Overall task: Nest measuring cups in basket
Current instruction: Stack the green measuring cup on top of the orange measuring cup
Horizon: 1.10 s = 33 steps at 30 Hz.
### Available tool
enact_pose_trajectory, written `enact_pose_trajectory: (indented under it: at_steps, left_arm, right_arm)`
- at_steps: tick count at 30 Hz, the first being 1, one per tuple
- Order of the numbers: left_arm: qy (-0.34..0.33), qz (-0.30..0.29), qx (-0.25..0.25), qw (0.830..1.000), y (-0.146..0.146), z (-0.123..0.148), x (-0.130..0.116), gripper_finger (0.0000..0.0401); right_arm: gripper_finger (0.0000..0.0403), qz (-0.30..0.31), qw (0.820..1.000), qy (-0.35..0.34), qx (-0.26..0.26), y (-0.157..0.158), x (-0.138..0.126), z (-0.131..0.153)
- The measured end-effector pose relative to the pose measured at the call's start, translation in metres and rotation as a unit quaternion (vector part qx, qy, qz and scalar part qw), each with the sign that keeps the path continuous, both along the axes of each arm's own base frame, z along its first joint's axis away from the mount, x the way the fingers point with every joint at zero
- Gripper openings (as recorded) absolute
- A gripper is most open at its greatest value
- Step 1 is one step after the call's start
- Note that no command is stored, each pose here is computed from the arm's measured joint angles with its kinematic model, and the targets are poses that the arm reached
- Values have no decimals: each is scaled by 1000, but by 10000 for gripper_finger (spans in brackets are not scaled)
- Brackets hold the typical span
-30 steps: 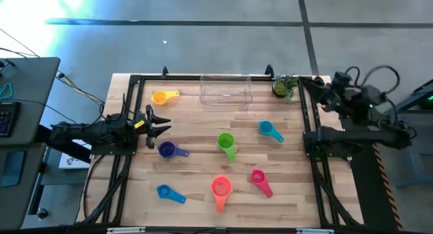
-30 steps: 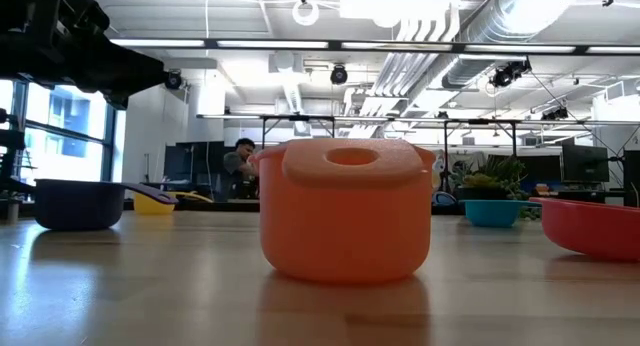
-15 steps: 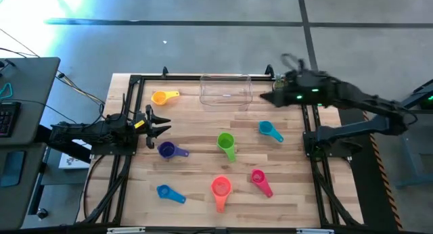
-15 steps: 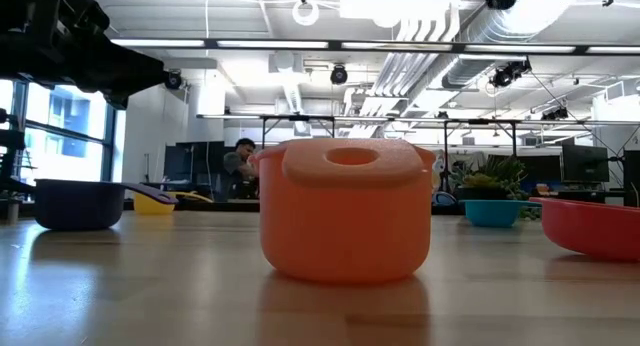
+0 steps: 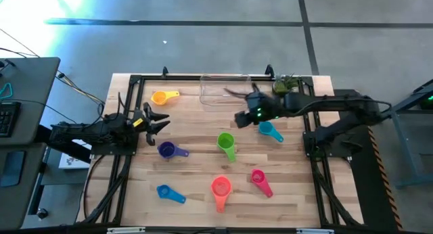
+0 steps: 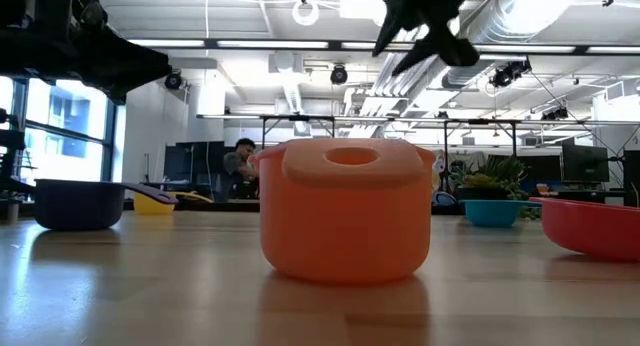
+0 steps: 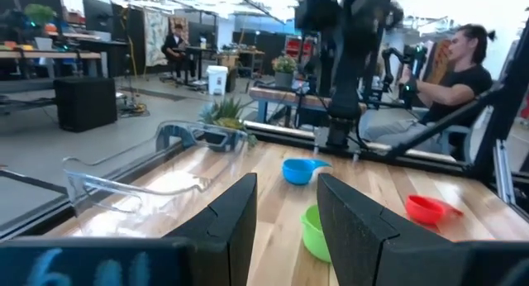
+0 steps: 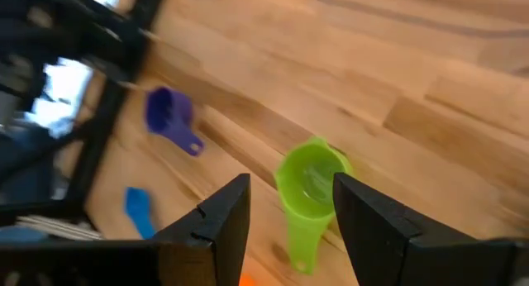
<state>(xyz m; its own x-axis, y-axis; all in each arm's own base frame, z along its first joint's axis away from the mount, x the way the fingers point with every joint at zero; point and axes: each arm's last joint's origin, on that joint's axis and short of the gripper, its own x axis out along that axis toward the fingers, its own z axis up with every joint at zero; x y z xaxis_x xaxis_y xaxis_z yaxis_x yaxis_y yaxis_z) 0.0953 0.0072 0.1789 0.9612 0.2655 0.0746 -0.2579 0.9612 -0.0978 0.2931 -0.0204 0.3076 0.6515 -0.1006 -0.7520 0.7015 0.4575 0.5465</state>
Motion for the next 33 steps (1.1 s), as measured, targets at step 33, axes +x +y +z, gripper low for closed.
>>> enact_pose_trajectory:
  at_steps: [33]
  left_arm:
    - [-121,15,-166,979,2,13,-3,117]
  right_arm:
    - [165,9,986,167,6,14,61,-116]
